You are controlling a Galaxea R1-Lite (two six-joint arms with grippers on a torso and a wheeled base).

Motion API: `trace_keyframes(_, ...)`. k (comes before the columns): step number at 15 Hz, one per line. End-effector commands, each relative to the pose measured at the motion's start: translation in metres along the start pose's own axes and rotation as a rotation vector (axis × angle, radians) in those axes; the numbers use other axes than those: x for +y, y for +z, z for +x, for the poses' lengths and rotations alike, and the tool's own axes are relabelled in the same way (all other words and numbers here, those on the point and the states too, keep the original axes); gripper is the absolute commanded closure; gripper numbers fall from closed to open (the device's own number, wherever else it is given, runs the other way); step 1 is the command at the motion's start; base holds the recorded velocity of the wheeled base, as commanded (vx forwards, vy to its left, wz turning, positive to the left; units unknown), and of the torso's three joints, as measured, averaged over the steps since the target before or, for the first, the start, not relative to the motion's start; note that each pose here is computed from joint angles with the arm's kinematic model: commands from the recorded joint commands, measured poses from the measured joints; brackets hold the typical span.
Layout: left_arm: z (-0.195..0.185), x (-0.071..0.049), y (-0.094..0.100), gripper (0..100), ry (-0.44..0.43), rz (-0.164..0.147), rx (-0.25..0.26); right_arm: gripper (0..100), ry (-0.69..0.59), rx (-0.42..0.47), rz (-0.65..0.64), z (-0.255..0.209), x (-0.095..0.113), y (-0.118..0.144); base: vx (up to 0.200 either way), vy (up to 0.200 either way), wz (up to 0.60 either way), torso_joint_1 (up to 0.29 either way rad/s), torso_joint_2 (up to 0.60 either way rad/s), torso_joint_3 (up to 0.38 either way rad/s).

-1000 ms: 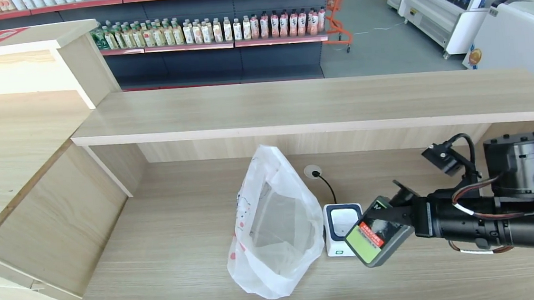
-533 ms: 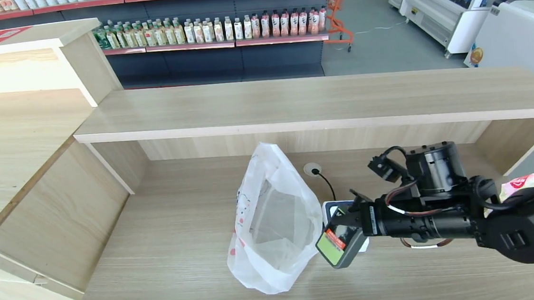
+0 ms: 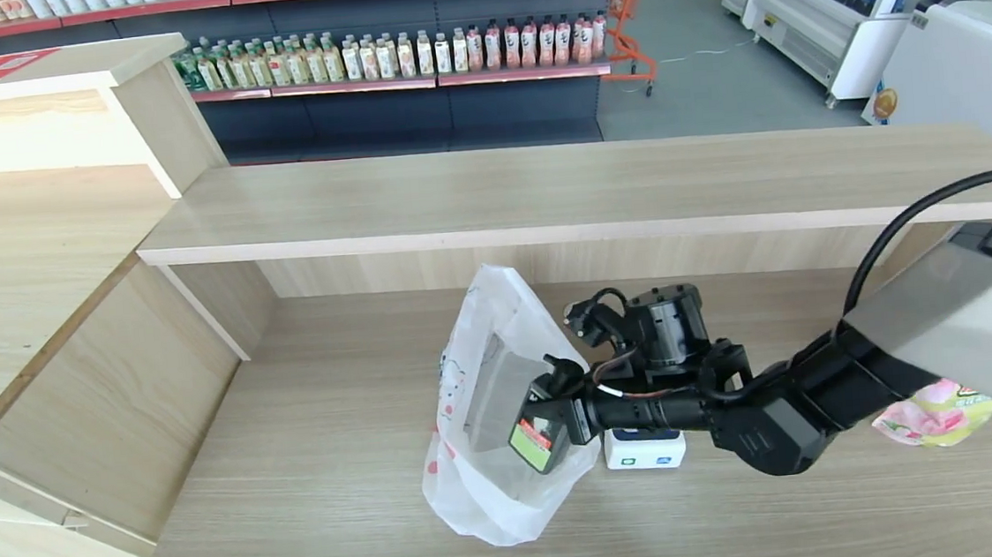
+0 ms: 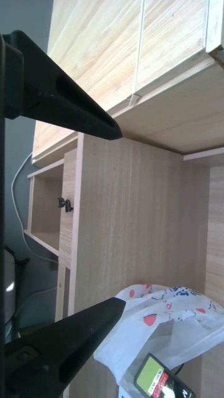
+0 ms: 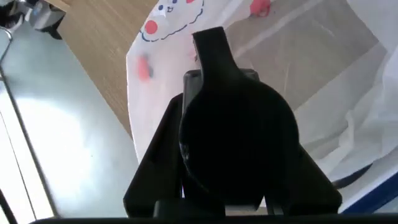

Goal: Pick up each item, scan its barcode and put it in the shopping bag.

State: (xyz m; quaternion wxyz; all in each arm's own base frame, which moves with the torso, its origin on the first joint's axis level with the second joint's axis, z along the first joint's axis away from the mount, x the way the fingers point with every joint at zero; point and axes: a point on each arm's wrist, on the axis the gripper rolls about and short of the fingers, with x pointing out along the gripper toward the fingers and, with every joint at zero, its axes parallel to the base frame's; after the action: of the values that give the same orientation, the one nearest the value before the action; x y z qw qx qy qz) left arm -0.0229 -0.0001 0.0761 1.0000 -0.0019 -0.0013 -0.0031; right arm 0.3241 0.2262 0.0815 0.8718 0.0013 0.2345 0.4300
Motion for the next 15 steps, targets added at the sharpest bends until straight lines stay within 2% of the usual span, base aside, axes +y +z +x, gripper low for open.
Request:
trace_keyframes(1, 0.000, 0.000, 0.000, 0, 0.000, -0.001, -0.001, 100, 0.016, 0.041, -0.082, 0.030, -0.004, -0.026, 0.000, 0.000, 0.00, 0.000, 0.00, 0.000)
trace_keyframes(7, 0.000, 0.000, 0.000, 0, 0.000, -0.001, -0.001, 100, 0.037, -0.034, -0.352, 0.060, -0.005, -0.038, 0.000, 0.000, 0.00, 0.000, 0.00, 0.000)
trace_keyframes(8, 0.000, 0.000, 0.000, 0, 0.000, -0.001, -0.001, 0, 0.036, -0.039, -0.379, 0.060, -0.005, -0.037, 0.000, 0.000, 0.00, 0.000, 0.00, 0.000)
trace_keyframes(10, 0.000, 0.000, 0.000, 0, 0.000, -0.001, -0.001, 0, 0.039, -0.068, -0.387, 0.060, -0.004, -0.031, 0.000, 0.000, 0.00, 0.000, 0.00, 0.000)
trace_keyframes(12, 0.000, 0.000, 0.000, 0, 0.000, -0.001, -0.001, 0, 0.039, -0.070, -0.337, 0.057, -0.003, -0.029, 0.000, 0.000, 0.00, 0.000, 0.00, 0.000)
trace_keyframes(13, 0.000, 0.000, 0.000, 0, 0.000, -0.001, -0.001, 0, 0.040, -0.075, -0.296, 0.055, -0.003, -0.027, 0.000, 0.000, 0.00, 0.000, 0.00, 0.000)
trace_keyframes(15, 0.000, 0.000, 0.000, 0, 0.000, -0.001, -0.001, 0, 0.042, -0.095, -0.098, 0.046, -0.002, -0.015, 0.000, 0.000, 0.00, 0.000, 0.00, 0.000)
